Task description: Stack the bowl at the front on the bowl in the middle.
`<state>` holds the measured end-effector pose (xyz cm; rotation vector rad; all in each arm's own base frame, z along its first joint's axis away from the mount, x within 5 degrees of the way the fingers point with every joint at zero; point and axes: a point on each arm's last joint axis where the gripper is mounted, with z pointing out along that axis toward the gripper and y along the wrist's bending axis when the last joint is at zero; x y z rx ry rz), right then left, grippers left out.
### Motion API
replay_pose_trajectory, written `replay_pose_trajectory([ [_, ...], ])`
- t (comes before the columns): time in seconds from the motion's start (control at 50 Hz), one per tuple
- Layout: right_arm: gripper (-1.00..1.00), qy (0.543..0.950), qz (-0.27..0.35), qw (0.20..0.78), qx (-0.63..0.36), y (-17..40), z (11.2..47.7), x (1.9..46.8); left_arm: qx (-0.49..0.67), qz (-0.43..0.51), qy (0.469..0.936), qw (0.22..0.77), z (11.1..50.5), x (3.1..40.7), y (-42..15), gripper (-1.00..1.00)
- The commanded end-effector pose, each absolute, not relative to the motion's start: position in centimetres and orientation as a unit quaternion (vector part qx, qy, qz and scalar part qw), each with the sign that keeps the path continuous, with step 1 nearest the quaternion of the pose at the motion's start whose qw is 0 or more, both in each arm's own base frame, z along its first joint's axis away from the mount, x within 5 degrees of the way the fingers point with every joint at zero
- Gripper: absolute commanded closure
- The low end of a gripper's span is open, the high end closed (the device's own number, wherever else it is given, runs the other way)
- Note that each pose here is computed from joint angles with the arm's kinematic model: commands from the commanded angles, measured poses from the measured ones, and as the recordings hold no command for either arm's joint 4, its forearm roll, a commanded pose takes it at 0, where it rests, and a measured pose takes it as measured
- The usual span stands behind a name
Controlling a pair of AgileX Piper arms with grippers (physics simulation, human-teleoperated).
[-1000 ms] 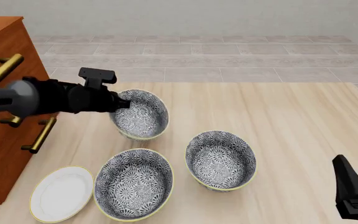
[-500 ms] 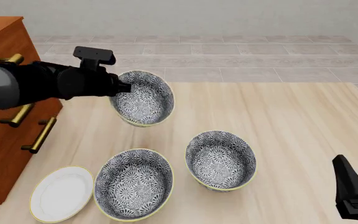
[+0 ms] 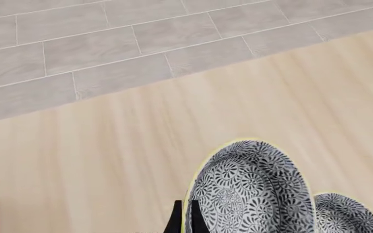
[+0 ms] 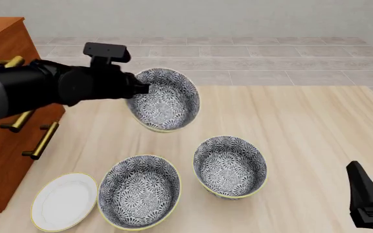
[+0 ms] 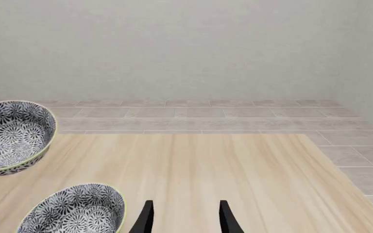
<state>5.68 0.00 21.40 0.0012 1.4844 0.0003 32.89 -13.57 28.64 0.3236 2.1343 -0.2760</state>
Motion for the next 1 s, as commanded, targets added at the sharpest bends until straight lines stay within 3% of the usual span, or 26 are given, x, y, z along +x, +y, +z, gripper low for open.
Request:
replay_pose_trajectory([
  [0.02, -1.0, 0.676, 0.0, 0.737, 0.0, 0.0, 21.4, 5.7, 0.135, -0.14, 0.86, 0.472, 29.9, 31.3, -14.9, 1.0],
  [0.62, -1.0, 0.676, 0.0, 0.737, 0.0, 0.0, 21.4, 5.7, 0.109, -0.259, 0.854, 0.439, 30.3, 27.6, -21.4, 1.0],
  [1.0, -1.0, 0.676, 0.0, 0.737, 0.0, 0.0, 21.4, 5.7, 0.122, -0.275, 0.854, 0.424, 29.1, 26.7, -23.3, 1.0],
])
